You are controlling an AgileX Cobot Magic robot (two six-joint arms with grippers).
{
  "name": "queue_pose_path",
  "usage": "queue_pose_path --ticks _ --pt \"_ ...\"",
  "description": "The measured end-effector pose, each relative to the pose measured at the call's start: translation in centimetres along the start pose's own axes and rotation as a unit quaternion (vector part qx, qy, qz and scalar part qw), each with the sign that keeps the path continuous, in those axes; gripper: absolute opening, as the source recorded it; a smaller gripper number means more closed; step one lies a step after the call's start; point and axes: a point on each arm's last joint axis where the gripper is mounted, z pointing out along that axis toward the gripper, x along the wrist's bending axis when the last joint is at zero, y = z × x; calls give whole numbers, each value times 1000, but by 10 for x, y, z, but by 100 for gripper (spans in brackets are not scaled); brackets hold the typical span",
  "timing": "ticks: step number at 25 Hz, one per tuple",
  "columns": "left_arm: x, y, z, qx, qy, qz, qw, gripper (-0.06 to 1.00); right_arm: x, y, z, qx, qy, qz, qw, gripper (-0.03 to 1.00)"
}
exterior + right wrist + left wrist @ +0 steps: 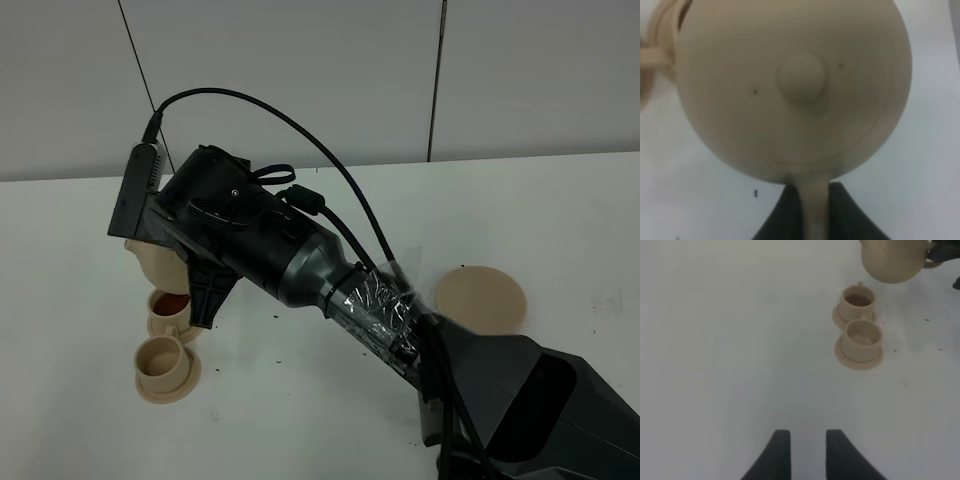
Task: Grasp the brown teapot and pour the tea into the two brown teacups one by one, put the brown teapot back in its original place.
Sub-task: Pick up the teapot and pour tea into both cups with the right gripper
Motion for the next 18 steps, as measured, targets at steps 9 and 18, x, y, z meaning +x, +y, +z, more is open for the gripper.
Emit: queue_pose_path --ticks 9,18 --pt "0 0 0 0 0 0 1000 24 1 -15 21 19 55 91 994 9" --pt "0 0 0 0 0 0 1000 24 -1 -26 14 44 71 95 992 9"
